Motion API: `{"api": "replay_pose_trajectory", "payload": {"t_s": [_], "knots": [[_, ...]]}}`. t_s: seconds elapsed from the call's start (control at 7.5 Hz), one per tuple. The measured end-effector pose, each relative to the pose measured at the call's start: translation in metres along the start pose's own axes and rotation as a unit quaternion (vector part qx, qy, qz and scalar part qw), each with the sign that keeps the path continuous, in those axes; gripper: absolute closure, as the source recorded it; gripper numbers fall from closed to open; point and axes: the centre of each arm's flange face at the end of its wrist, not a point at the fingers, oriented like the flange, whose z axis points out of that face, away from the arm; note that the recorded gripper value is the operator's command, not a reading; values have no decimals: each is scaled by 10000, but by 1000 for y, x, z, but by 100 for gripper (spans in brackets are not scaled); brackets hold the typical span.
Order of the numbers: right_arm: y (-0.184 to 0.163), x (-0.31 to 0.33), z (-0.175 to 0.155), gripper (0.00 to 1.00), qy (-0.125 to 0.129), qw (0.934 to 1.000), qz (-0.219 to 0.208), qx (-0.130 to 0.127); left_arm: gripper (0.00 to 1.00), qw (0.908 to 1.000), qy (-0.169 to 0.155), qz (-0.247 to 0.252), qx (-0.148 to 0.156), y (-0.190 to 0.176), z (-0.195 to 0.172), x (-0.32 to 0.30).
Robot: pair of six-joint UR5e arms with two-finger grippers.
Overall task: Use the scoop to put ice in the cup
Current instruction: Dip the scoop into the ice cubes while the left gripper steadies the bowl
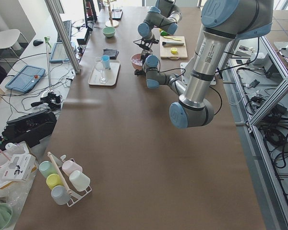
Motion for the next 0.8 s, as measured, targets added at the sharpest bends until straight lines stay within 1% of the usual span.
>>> {"api": "replay_pose_trajectory", "payload": {"t_s": [0.13,0.4,0.67,0.8], "knots": [[2,0,2,100,9,10000,-24,94,2,10000,-1,0,-1,0,0,0],[8,2,15,100,44,9987,-116,496,2,10000,-43,4,0,-1,1,1],[15,5,28,100,63,9962,-185,846,2,10000,-66,15,14,-4,2,3],[16,7,34,100,71,9951,-209,968,2,10000,-69,17,21,-5,3,3]]}}
